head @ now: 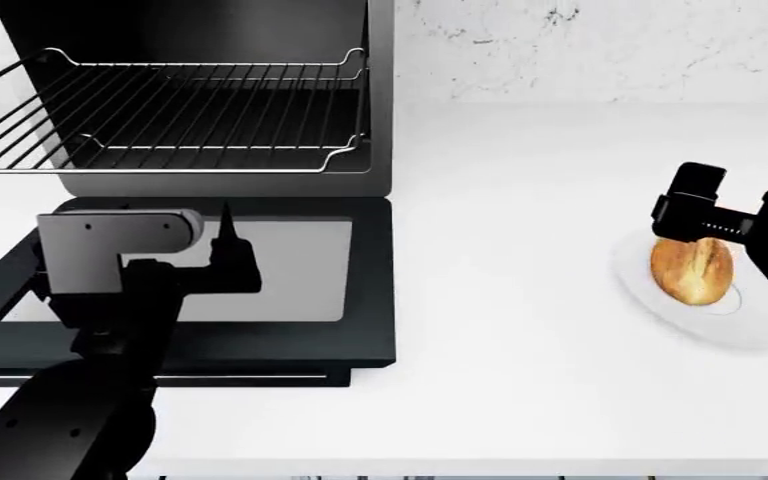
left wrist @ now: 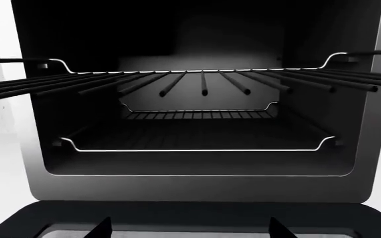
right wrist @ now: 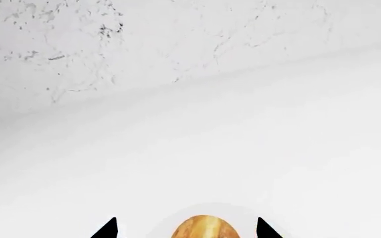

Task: Place the bread on the top rack of the toaster oven.

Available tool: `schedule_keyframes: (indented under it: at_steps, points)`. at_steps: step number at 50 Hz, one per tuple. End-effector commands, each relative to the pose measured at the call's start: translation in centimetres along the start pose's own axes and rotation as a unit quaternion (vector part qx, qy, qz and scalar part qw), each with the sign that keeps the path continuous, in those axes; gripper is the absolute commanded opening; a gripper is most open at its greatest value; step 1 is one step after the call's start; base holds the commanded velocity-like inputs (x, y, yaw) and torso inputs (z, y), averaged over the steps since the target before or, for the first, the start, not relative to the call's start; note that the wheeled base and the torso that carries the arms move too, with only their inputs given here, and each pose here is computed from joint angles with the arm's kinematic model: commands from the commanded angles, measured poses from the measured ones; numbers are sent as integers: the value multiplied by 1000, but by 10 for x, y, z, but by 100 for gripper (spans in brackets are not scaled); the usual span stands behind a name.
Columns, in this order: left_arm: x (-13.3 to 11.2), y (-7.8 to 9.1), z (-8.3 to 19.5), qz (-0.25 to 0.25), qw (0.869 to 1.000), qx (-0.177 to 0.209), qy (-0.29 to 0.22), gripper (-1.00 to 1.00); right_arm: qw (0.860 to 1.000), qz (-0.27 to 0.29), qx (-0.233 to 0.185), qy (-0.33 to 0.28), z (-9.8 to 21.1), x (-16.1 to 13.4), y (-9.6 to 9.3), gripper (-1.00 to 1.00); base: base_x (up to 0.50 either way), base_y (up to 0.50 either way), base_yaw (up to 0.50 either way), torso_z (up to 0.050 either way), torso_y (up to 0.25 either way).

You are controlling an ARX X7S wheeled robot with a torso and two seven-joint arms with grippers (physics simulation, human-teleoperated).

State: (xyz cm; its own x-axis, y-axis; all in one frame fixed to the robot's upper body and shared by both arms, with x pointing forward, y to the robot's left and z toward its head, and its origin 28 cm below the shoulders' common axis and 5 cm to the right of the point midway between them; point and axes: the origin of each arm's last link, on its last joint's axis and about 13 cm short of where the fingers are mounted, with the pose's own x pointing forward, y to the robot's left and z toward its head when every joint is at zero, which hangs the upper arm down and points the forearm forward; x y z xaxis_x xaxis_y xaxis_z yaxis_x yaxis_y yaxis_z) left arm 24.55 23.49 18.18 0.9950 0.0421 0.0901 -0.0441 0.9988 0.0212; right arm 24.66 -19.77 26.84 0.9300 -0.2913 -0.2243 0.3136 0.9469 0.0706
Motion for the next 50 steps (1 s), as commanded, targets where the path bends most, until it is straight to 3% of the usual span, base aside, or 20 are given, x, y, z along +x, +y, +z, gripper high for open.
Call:
schedule_keyframes:
  at_steps: [1, 20, 50]
  points:
    - [1, 1, -2, 3, 1000, -12, -2, 100, 1000, 7, 10, 21, 5, 13, 0, 100, 0, 0, 0, 0, 0]
    - [2, 2, 0, 3, 1000, -9, -2, 100, 996, -3, 15, 90, -2, 25, -2, 100, 0, 0, 0, 0, 0]
    - [2, 2, -6, 3, 1000, -8, 4, 100, 994, -19, 23, 109, -10, 48, -6, 100, 0, 0, 0, 0, 0]
